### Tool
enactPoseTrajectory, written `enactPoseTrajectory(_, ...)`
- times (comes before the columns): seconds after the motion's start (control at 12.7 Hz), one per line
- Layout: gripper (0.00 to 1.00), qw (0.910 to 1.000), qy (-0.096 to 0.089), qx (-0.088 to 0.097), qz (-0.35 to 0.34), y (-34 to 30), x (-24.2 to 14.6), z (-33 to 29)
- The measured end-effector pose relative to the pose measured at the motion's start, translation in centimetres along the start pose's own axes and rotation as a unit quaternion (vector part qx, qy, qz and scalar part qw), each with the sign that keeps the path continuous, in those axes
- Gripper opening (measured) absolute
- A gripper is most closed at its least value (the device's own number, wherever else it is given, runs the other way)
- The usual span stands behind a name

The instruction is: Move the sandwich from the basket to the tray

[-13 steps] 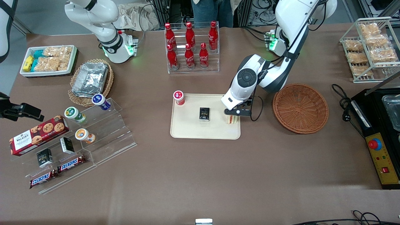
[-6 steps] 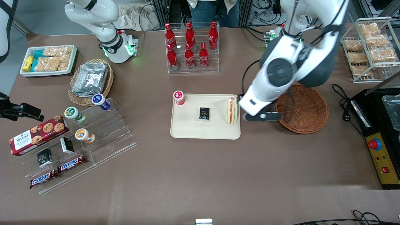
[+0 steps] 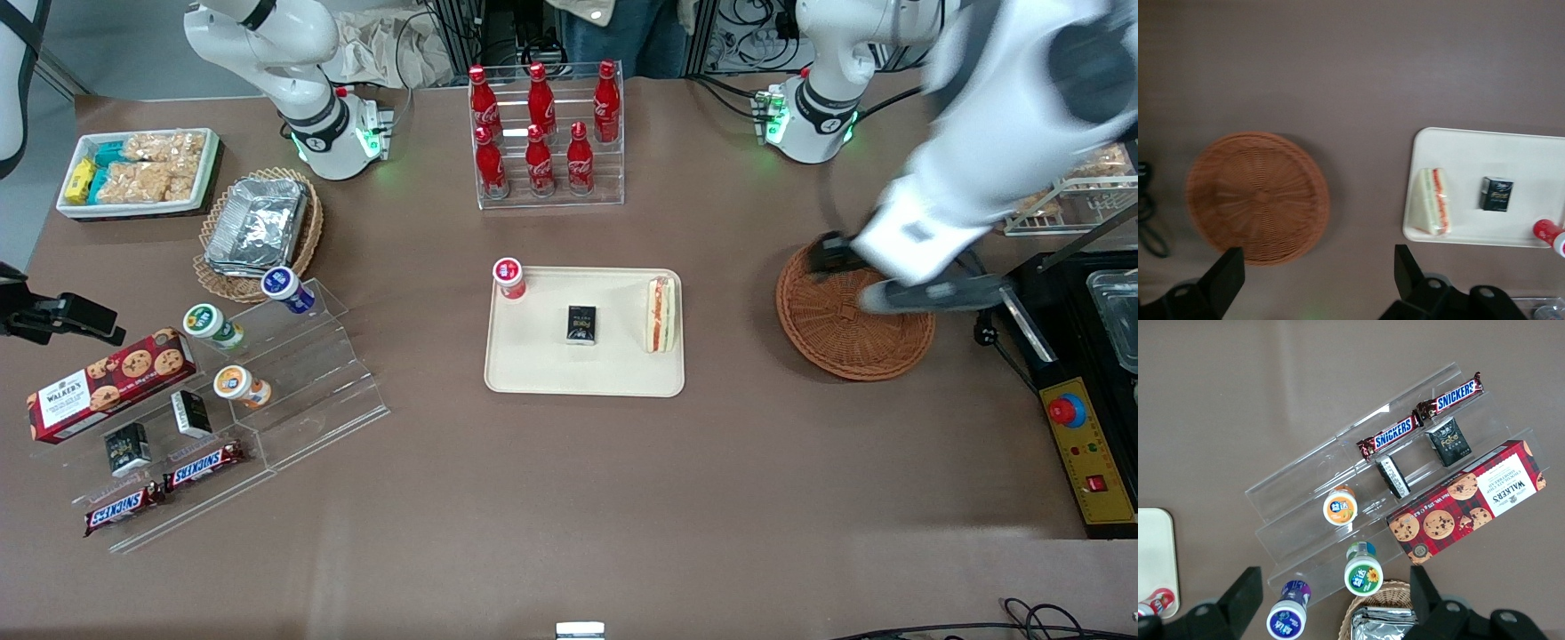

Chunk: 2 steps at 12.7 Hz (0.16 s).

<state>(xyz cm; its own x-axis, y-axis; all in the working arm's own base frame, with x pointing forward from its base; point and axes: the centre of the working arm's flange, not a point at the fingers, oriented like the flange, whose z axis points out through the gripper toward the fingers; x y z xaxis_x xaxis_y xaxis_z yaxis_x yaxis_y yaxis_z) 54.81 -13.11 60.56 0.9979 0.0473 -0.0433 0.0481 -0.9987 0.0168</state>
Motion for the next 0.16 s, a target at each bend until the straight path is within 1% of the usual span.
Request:
enactPoseTrajectory(0.08,1.00,0.9999,0.005,0.000,-0.010,-2.6,-0.5,-1.4)
enactPoseTrajectory(0.16,1.00,0.9999,0.007,0.001,-0.012,-4.4,-1.1,-2.3)
